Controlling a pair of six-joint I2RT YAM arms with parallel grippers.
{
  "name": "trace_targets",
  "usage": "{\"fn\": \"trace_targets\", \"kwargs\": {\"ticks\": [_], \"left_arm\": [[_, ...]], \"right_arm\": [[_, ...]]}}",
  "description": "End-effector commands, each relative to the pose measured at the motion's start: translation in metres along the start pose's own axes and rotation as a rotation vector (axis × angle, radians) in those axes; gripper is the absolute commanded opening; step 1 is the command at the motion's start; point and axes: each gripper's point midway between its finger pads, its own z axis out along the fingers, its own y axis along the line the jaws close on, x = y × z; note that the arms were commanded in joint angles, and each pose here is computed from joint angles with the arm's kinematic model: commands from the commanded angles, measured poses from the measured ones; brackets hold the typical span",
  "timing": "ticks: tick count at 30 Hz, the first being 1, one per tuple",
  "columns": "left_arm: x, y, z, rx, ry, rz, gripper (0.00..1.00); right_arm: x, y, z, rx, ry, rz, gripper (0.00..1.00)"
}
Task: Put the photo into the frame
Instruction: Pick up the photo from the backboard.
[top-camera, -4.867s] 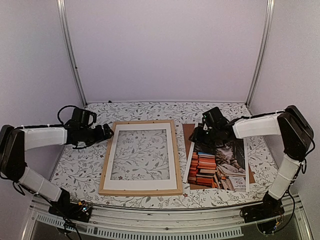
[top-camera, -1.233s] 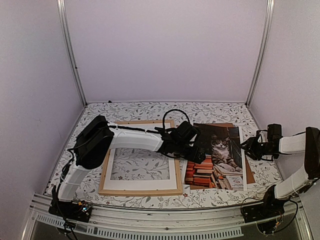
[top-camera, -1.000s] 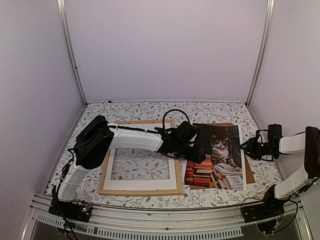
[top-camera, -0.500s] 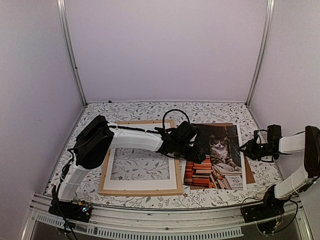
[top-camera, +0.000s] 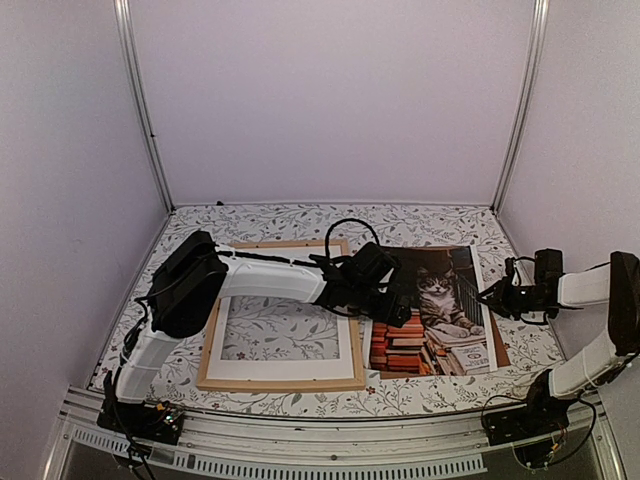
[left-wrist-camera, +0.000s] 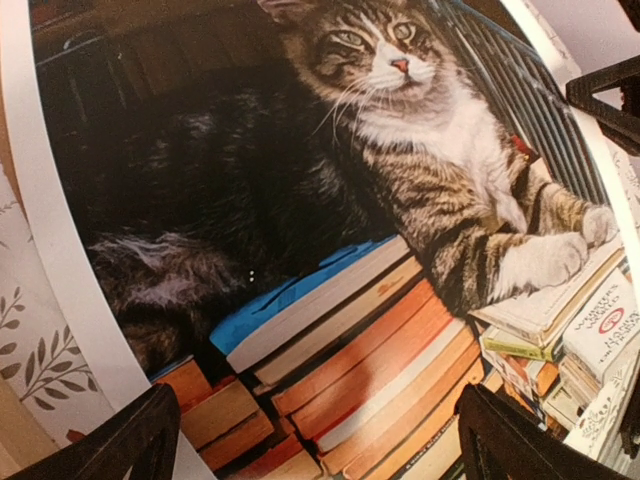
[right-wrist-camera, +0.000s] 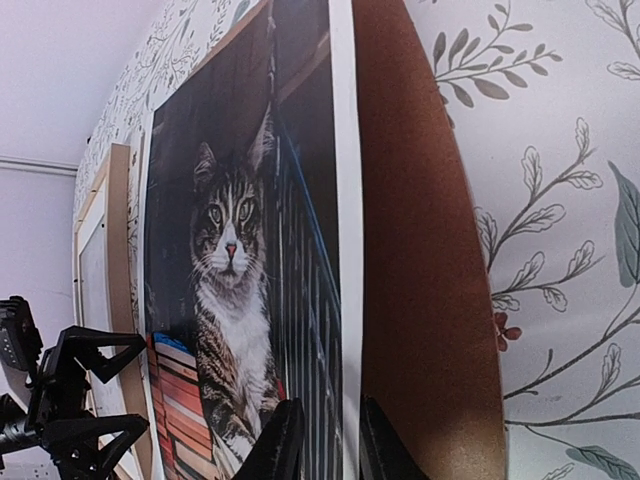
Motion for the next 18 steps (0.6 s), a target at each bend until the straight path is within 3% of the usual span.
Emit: {"fn": "trace_targets", "kwargs": {"ticks": [1, 11, 18], "left_arm": [[0.042, 0.017, 0.004, -0.056, 0.131, -0.021, 0.99], [0.038, 0.018, 0.002, -0.063, 0.124, -0.022, 0.99], [0.019, 0.014, -0.015, -0.054, 0.078, -0.025, 0.99]], "right_arm": [[-0.003, 0.008, 0.001, -0.043, 0.003, -0.021, 0.2], [-0.004, 0.006, 0.0, -0.027, -0.001, -0.012, 0.13], [-0.014, 0.029, -0.019, -0.066, -0.041, -0.027, 0.0]]}}
